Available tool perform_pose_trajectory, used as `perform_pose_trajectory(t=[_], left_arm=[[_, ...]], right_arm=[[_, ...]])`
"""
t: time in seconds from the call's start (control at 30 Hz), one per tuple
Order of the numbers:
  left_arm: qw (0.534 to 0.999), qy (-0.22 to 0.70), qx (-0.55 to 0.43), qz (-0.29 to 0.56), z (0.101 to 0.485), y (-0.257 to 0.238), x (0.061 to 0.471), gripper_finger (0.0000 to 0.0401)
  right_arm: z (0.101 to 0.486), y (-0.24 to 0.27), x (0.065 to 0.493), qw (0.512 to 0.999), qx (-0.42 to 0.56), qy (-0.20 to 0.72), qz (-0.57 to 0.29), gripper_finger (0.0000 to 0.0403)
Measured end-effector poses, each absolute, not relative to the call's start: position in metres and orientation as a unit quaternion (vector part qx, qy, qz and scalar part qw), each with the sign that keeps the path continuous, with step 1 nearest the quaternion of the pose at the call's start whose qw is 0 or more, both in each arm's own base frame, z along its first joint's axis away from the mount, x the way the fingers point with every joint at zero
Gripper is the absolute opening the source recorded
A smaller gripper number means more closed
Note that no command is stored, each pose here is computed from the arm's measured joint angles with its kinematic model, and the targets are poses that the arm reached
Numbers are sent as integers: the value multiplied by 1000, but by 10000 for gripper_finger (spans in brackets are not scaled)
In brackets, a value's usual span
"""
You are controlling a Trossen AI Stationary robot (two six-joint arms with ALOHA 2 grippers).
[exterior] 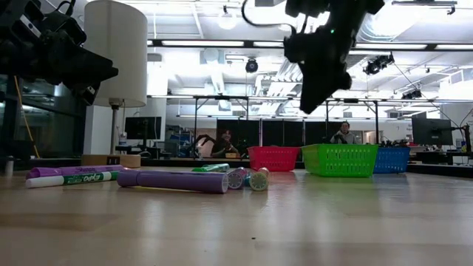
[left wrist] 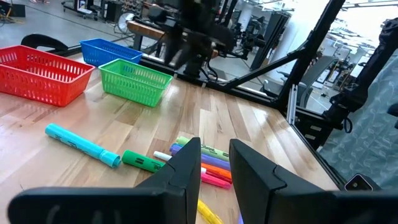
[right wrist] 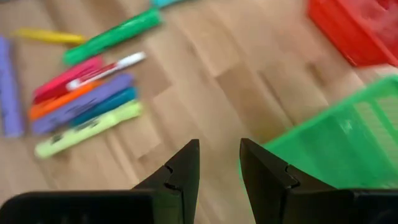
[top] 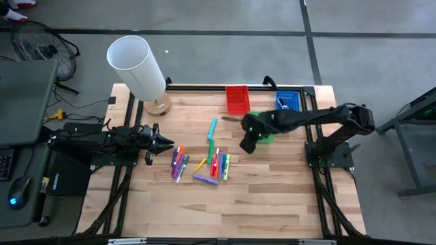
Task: Pick & Place Markers
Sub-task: Put the light green highlighter in the red bin
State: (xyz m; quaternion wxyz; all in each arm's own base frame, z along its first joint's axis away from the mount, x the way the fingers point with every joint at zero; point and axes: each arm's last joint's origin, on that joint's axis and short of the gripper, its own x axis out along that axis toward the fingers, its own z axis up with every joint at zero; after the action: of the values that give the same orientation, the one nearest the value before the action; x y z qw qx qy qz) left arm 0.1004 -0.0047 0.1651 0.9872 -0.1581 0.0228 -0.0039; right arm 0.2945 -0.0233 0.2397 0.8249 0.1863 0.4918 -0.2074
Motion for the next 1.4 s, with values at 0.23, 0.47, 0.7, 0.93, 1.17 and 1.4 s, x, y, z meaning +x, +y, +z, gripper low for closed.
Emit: perform_pose_trajectory(t=[0.23, 0.47, 0.7, 0.93, 1.17, 1.4], left_arm=[[987, 23, -158, -4, 165, -5, 100, 83], [987, 23, -158, -4, 165, -5, 100, 83], [987, 23, -158, -4, 165, -5, 100, 83], [987, 23, -158, -4, 165, -5, 100, 83], [987, 23, -158, -4, 165, -5, 100, 83], [987, 23, -158, -4, 165, -5, 100, 83]], right_arm=[[242, 8, 299, 847, 147, 475, -187, 103], [234, 26, 301, 874, 93, 457, -134, 103], [210, 42, 302, 895, 25, 443, -51, 103], [191, 56, 312, 875, -116, 458, 104, 103], [184, 59, 338, 857, -187, 449, 172, 103], [184, 64, 365, 831, -255, 434, 237, 103]])
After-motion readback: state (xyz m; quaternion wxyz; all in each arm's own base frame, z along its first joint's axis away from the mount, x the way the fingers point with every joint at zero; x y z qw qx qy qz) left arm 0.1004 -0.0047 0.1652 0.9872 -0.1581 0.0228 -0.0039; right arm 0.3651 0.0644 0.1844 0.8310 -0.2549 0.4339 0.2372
